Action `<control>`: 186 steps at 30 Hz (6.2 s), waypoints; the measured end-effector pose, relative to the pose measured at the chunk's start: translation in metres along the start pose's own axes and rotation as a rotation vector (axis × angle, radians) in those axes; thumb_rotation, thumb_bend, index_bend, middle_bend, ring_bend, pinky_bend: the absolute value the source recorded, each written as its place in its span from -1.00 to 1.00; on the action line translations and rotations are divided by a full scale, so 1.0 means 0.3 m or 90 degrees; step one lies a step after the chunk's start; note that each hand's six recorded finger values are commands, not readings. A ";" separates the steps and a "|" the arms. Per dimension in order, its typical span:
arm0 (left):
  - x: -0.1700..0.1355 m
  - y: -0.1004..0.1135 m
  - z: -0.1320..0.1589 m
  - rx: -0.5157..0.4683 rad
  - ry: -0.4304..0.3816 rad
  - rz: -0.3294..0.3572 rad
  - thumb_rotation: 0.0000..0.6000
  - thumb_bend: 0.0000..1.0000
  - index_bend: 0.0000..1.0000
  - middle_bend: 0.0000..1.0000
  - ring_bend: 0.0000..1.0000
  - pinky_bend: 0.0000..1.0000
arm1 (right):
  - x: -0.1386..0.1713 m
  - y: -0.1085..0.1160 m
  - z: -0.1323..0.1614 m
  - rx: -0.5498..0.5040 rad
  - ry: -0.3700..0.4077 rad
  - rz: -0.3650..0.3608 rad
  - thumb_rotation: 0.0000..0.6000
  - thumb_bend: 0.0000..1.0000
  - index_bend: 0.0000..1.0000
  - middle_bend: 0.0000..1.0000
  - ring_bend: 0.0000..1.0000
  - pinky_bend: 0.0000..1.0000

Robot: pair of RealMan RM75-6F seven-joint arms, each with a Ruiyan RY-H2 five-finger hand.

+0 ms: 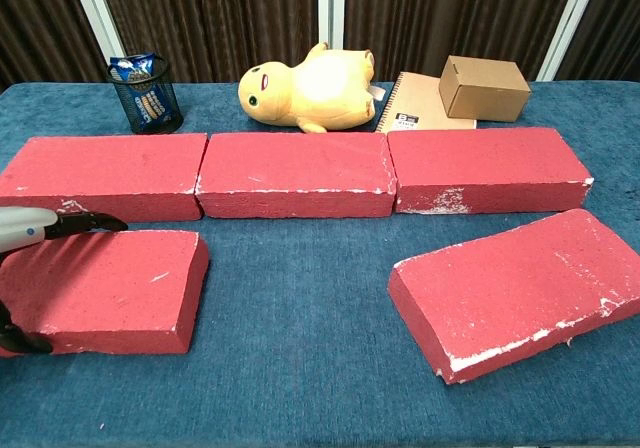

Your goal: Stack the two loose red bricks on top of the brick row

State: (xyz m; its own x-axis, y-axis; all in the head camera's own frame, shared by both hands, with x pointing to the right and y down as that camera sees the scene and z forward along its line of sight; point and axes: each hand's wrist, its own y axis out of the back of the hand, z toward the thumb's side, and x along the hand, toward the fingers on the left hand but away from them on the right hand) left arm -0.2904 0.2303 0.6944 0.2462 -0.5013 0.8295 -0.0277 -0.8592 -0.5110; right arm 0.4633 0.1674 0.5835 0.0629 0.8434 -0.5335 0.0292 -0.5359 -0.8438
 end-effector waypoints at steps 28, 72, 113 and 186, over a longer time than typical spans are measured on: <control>-0.015 0.012 0.004 0.013 0.008 0.003 1.00 -0.65 -0.80 -0.73 -0.65 -0.91 | -0.001 -0.009 -0.021 -0.003 -0.016 0.014 1.00 -1.00 -1.00 -1.00 -1.00 -1.00; 0.336 0.482 0.075 0.005 -0.032 0.041 1.00 -0.64 -0.82 -0.70 -0.67 -0.92 | -0.019 0.060 -0.011 -0.020 0.002 -0.033 1.00 -1.00 -1.00 -1.00 -1.00 -1.00; 0.423 0.479 0.146 0.010 0.010 0.017 1.00 -0.64 -0.83 -0.69 -0.67 -0.92 | -0.025 0.050 -0.044 -0.028 -0.016 -0.021 1.00 -1.00 -1.00 -1.00 -1.00 -1.00; 0.422 0.446 0.163 0.005 -0.018 0.002 1.00 -0.71 -0.99 -1.00 -1.00 -1.00 | -0.024 0.037 -0.054 -0.027 -0.026 -0.009 1.00 -1.00 -1.00 -1.00 -1.00 -1.00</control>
State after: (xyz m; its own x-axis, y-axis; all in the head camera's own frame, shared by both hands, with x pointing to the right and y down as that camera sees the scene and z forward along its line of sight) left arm -0.2154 0.0570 0.7202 0.2739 -0.5002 0.8215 -0.0210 -0.8570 -0.5148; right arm 0.4794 0.1547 0.5788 0.0211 0.8515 -0.5239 0.0715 -0.5239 -0.8488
